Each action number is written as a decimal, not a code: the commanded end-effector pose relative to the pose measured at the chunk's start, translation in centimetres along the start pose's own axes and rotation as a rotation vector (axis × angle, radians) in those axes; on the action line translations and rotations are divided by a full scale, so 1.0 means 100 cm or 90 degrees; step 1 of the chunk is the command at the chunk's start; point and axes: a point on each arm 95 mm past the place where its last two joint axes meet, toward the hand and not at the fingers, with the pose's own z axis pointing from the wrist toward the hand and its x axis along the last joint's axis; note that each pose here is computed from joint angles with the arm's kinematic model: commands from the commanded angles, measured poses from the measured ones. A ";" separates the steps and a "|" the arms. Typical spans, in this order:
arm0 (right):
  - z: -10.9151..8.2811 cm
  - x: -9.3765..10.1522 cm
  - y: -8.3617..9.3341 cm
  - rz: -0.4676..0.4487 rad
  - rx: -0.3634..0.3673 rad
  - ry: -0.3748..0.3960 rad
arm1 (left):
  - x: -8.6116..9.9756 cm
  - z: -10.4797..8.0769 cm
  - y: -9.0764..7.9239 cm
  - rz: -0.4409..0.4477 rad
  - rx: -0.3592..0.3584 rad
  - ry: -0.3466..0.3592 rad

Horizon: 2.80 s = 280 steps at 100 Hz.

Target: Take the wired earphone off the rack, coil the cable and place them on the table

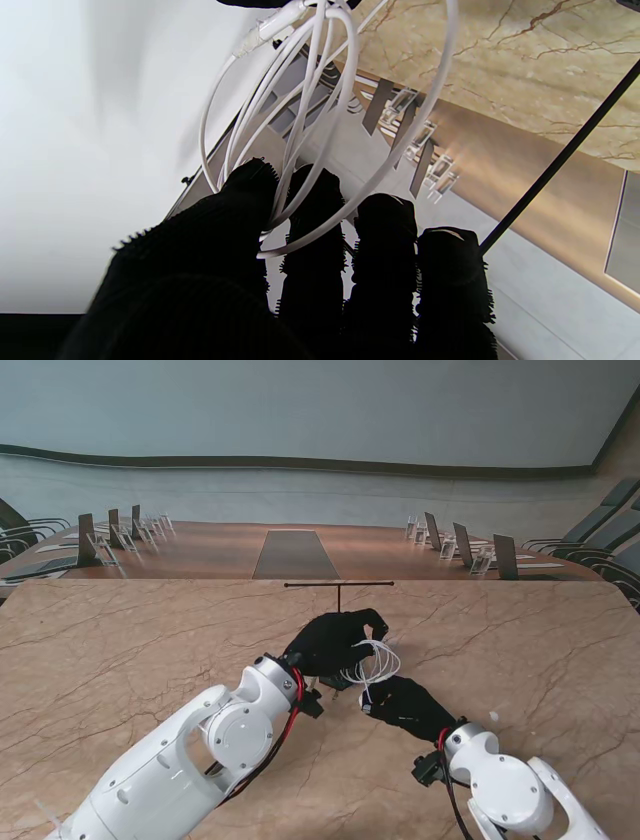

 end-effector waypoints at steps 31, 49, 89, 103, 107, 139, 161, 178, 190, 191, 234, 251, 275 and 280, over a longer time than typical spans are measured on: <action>-0.005 -0.010 -0.005 0.001 0.000 -0.026 | 0.002 0.000 -0.002 -0.002 0.006 0.003; -0.007 -0.014 -0.004 -0.004 0.000 -0.035 | 0.001 -0.001 -0.003 0.000 0.008 0.000; -0.011 -0.023 -0.004 -0.012 -0.002 -0.064 | -0.001 -0.002 -0.006 0.001 0.017 -0.002; -0.013 -0.024 -0.004 -0.015 -0.002 -0.069 | -0.002 -0.003 -0.008 0.002 0.020 -0.004; -0.013 -0.024 -0.003 -0.014 -0.004 -0.070 | -0.002 -0.003 -0.008 0.003 0.021 -0.005; -0.019 -0.029 0.000 -0.014 -0.042 -0.074 | -0.004 -0.005 -0.008 0.006 0.018 -0.009; -0.031 -0.033 0.010 -0.058 -0.039 -0.073 | -0.006 -0.008 -0.002 0.003 0.012 -0.017; -0.039 -0.035 0.018 -0.060 -0.066 -0.064 | -0.007 -0.011 0.002 0.004 0.004 -0.023; -0.042 -0.035 0.023 -0.059 -0.076 -0.055 | -0.007 -0.014 0.006 0.004 -0.003 -0.028; -0.042 -0.035 0.024 -0.059 -0.077 -0.054 | -0.007 -0.014 0.007 0.004 -0.004 -0.028; -0.048 -0.029 0.040 -0.039 -0.092 -0.022 | 0.005 -0.019 0.037 -0.025 -0.049 -0.028; -0.053 -0.030 0.049 -0.043 -0.104 -0.021 | 0.014 -0.017 0.055 -0.052 -0.074 -0.024; -0.060 -0.031 0.061 -0.052 -0.125 -0.019 | 0.009 -0.014 0.081 -0.084 -0.102 -0.057; -0.060 -0.031 0.062 -0.053 -0.129 -0.019 | 0.004 -0.015 0.088 -0.091 -0.106 -0.072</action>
